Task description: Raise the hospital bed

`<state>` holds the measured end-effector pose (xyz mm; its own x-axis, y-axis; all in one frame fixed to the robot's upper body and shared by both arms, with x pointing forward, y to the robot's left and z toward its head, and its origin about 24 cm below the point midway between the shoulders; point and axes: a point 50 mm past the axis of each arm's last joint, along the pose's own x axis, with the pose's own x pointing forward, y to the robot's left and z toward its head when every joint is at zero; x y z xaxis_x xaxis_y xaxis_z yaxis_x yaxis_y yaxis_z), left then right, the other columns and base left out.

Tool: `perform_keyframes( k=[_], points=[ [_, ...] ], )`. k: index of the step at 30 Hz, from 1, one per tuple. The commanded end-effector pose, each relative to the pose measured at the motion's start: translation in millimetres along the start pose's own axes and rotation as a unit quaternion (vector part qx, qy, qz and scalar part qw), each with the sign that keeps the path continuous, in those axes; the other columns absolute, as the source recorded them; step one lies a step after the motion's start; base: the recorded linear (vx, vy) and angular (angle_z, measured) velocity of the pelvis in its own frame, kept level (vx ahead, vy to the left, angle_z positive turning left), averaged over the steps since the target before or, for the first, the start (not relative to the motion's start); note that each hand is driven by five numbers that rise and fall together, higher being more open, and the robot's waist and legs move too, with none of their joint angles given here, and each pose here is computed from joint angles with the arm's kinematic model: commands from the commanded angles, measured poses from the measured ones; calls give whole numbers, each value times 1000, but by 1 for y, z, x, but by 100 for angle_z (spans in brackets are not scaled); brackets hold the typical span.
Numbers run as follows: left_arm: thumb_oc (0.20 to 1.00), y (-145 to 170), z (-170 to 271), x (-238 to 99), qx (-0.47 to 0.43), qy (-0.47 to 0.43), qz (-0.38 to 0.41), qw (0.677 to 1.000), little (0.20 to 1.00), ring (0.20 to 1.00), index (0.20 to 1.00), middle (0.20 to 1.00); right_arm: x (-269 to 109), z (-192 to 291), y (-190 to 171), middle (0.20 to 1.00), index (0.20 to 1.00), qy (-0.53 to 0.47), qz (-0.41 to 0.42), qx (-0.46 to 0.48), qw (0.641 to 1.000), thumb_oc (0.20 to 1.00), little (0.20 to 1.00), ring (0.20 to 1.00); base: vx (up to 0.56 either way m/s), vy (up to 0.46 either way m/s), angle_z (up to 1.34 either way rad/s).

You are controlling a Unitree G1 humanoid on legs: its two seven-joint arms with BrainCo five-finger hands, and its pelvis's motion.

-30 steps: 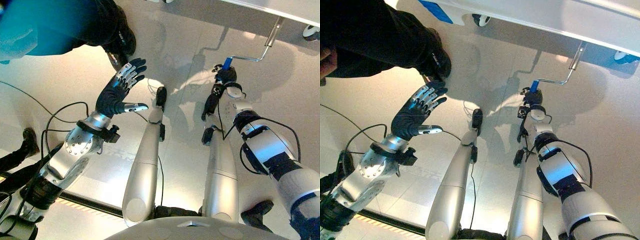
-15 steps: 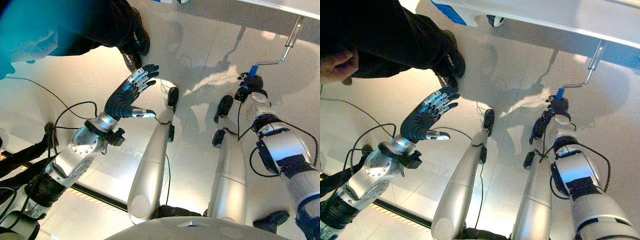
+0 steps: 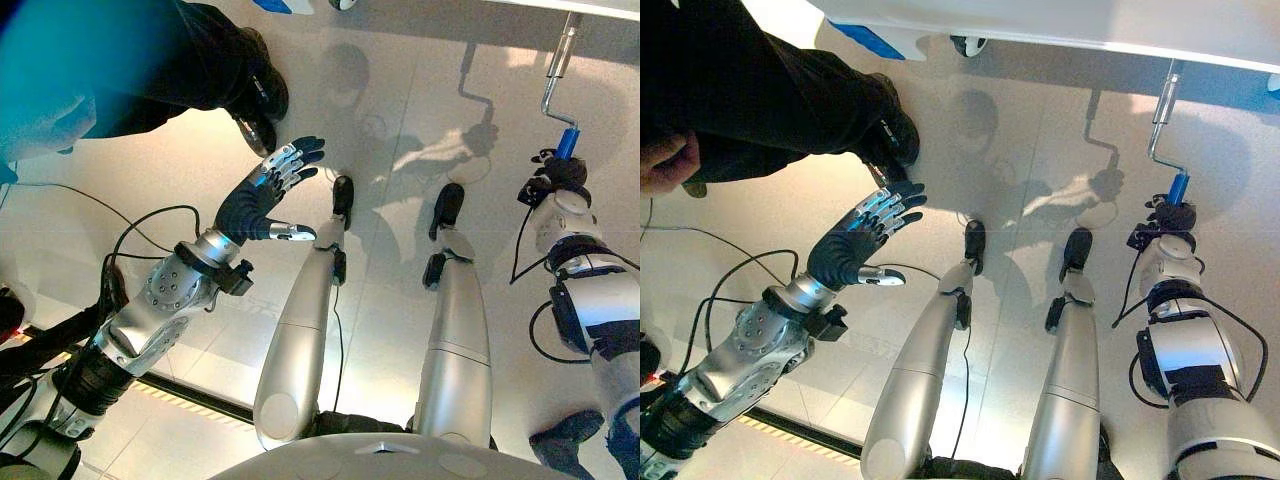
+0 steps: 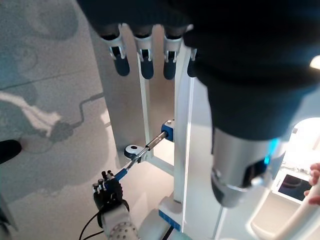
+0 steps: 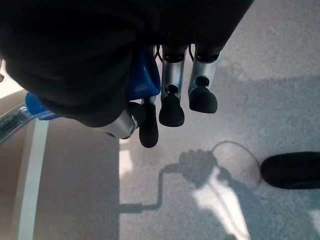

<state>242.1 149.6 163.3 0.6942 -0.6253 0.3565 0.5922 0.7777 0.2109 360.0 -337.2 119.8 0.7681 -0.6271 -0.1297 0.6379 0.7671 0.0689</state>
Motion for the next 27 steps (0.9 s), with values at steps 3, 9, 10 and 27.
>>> perform_keyframes(
  k=[3,9,10,27],
  points=[
    [1000,-11,10,-4,-47,-47,3,998,1000,1000,1000,1000,4,23,-103,200,200,-50,-162,35,985,200,200,200,1,-48,-4],
    [1000,-10,9,-12,-49,-46,32,997,1000,1000,1000,1000,-14,50,-57,200,200,-200,-43,162,965,200,200,200,2,-25,-1],
    [1000,-10,9,-13,-48,-44,32,997,1000,1000,1000,1000,-14,48,-57,200,200,-199,-44,162,965,200,200,200,-7,-32,-5],
    [1000,7,24,-40,12,-29,91,995,1000,1000,1000,1000,-151,93,21,200,200,-399,302,310,808,200,200,200,-3,-5,-3]
  ],
)
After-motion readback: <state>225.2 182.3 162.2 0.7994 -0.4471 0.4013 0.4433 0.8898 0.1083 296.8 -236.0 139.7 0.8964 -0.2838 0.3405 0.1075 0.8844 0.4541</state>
